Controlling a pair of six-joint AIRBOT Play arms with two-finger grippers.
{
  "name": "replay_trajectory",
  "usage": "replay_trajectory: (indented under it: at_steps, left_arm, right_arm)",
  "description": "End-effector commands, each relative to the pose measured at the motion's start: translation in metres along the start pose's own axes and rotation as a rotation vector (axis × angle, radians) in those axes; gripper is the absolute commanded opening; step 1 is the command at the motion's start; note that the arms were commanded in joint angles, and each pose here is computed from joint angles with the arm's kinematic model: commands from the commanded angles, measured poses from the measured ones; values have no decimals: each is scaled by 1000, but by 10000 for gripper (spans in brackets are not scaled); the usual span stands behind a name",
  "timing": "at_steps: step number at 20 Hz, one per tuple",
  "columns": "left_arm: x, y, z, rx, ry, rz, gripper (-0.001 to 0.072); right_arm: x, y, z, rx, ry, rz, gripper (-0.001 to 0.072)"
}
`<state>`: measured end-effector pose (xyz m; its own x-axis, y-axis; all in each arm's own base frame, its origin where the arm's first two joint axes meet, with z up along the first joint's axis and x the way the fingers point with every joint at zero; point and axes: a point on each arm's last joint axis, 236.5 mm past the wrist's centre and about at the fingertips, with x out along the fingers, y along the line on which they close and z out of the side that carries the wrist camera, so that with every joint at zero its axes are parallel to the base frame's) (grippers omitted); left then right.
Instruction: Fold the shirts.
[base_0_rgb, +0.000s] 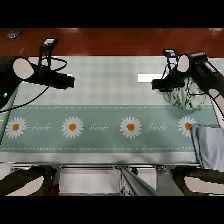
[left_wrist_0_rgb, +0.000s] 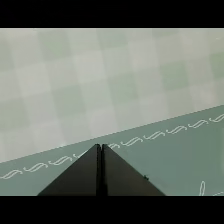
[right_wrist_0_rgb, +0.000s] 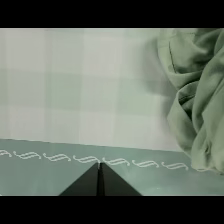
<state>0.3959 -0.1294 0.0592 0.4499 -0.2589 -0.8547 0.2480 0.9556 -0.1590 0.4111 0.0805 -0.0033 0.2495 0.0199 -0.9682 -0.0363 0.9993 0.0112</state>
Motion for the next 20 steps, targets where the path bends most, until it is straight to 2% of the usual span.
replay_trajectory:
  at_steps: [1,3,5,12,15,16,17,18,20]
  left_arm:
    - [0,0,0,0,1,1,23]
    - [0,0,0,0,1,1,23]
    - [0,0,0,0,1,1,23]
    - [0,0,0,0,1,1,23]
    - [1,1,5,-1,-20,1,23]
    - [2,1,13,-1,-55,3,23]
    - [2,2,23,-1,-94,5,23]
    - [2,2,30,-2,-124,6,24]
    - [-1,3,52,-2,-216,8,23]
  right_arm:
    - [0,0,0,-1,2,0,18]
    - [0,-1,0,-25,0,-5,18]
    - [0,-18,4,-176,-8,-79,18]
    - [-2,-30,8,-196,-20,-131,18]
    - [-6,-19,51,-202,-210,-104,22]
    - [-8,-17,62,-177,-257,-99,135]
    - [-12,-23,75,-131,-315,-120,508]
    - [-17,-33,88,-95,-373,-161,635]
    - [-26,-70,106,3,-456,-268,636]
